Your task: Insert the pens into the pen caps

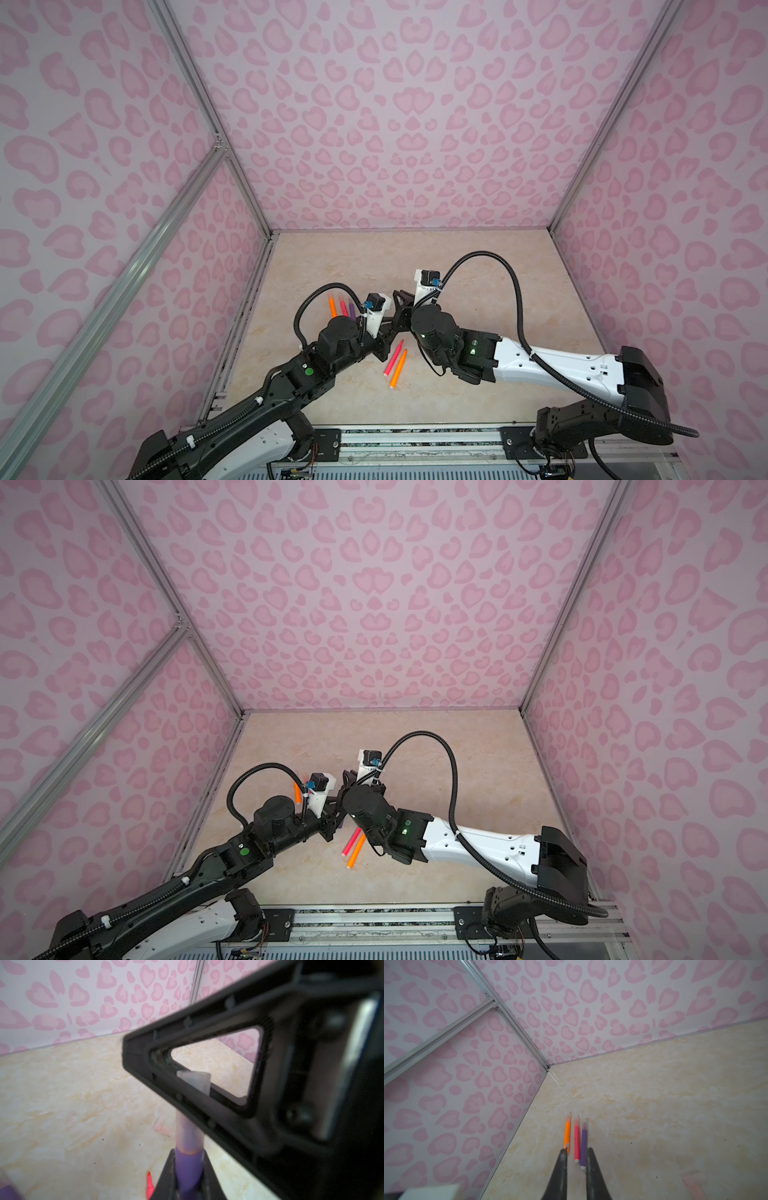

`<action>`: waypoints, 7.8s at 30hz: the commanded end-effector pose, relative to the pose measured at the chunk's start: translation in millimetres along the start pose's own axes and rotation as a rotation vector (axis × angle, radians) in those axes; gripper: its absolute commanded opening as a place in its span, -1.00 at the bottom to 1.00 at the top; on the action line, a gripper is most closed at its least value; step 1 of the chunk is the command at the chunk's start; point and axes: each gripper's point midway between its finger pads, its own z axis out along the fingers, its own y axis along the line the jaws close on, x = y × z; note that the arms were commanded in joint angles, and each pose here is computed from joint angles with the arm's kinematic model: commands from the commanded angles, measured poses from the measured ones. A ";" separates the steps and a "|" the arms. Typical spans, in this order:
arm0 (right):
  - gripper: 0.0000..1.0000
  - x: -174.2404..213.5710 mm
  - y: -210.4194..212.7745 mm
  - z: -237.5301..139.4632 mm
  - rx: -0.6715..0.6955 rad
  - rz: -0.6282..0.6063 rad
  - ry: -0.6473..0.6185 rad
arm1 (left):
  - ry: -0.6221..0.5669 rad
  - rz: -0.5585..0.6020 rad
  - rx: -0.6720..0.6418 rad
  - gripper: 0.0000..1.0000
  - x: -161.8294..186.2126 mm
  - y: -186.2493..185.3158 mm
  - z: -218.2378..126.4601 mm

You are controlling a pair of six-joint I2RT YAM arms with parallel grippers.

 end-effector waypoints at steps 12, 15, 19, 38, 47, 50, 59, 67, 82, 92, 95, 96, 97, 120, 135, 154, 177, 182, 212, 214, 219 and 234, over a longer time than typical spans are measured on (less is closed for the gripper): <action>-1.00 40.1 29.3 -58.5 -0.500 0.037 0.158 | -0.254 -0.088 0.274 -0.92 -77.5 -36.5 -28.7; -1.00 44.1 27.2 -63.8 -0.521 0.039 0.170 | -0.266 -0.071 0.293 -0.92 -80.9 -41.4 -35.5; -1.00 48.5 17.4 -62.9 -0.400 -0.017 0.186 | -0.268 -0.055 0.261 -0.92 -80.8 -36.9 -35.8; -1.00 89.8 -12.3 -32.2 0.169 -0.164 0.232 | -0.307 -0.032 -0.109 -0.92 -77.5 23.3 -43.7; -1.00 68.1 -12.6 -28.1 0.127 -0.155 0.186 | -0.279 -0.047 -0.106 -0.92 -72.3 24.9 -34.5; -0.81 51.6 -18.9 -25.3 0.129 -0.127 0.165 | -0.266 -0.055 -0.118 -0.92 -69.2 27.9 -30.6; 0.18 0.1 -39.1 -38.3 0.145 -0.126 0.083 | -0.146 -0.174 -0.393 -0.92 -31.0 86.5 -2.3; 0.26 -3.7 -104.0 -35.9 0.221 -0.025 0.073 | 0.201 -0.328 -0.755 -0.92 41.2 166.7 26.4; 0.26 15.7 -117.5 -17.5 0.260 -0.045 0.142 | 0.589 -0.445 -0.859 -0.94 123.7 215.6 67.2; 0.25 29.9 -114.9 -9.1 0.256 -0.057 0.204 | 0.679 -0.489 -0.869 -0.94 142.8 233.0 70.0; 0.25 26.9 -115.9 -9.5 0.274 -0.070 0.208 | 0.716 -0.482 -0.887 -0.94 146.9 237.5 68.7; 0.25 26.1 -116.9 -9.9 0.277 -0.071 0.205 | 0.727 -0.484 -0.882 -0.89 149.1 236.9 70.1; 0.25 26.3 -117.6 -10.1 0.278 -0.071 0.204 | 0.733 -0.488 -0.874 -0.80 150.6 236.3 71.6; 0.35 -58.7 -272.5 -55.2 0.577 0.109 -0.058 | 0.423 -0.309 -0.519 0.15 51.8 114.1 35.0; 0.34 -37.5 -444.6 -120.2 1.028 0.230 -0.234 | 0.722 -0.083 -0.364 0.02 159.1 52.3 38.9; 0.42 -26.5 -442.4 -151.8 1.029 0.283 -0.335 | 0.841 -0.043 -0.441 -0.07 192.7 65.3 37.8; 0.42 -26.6 -444.7 -149.7 1.047 0.283 -0.319 | 0.891 -0.015 -0.474 -0.20 203.2 68.9 39.2; 0.41 -27.4 -443.6 -146.8 1.043 0.277 -0.297 | 0.902 -0.020 -0.465 -0.23 204.4 67.0 43.4; 0.40 -26.8 -443.3 -147.1 1.044 0.279 -0.294 | 0.902 -0.010 -0.466 -0.34 200.1 66.3 40.3; 0.40 -26.4 -443.6 -147.8 1.044 0.280 -0.299 | 0.907 -0.008 -0.466 -0.34 201.8 66.7 40.0; 0.40 -26.5 -444.0 -147.0 1.048 0.280 -0.293 | 0.924 -0.015 -0.449 -0.40 206.0 64.0 43.5; 0.41 -26.2 -443.6 -150.2 1.043 0.284 -0.315 | 0.920 -0.014 -0.451 -0.64 206.0 64.6 41.7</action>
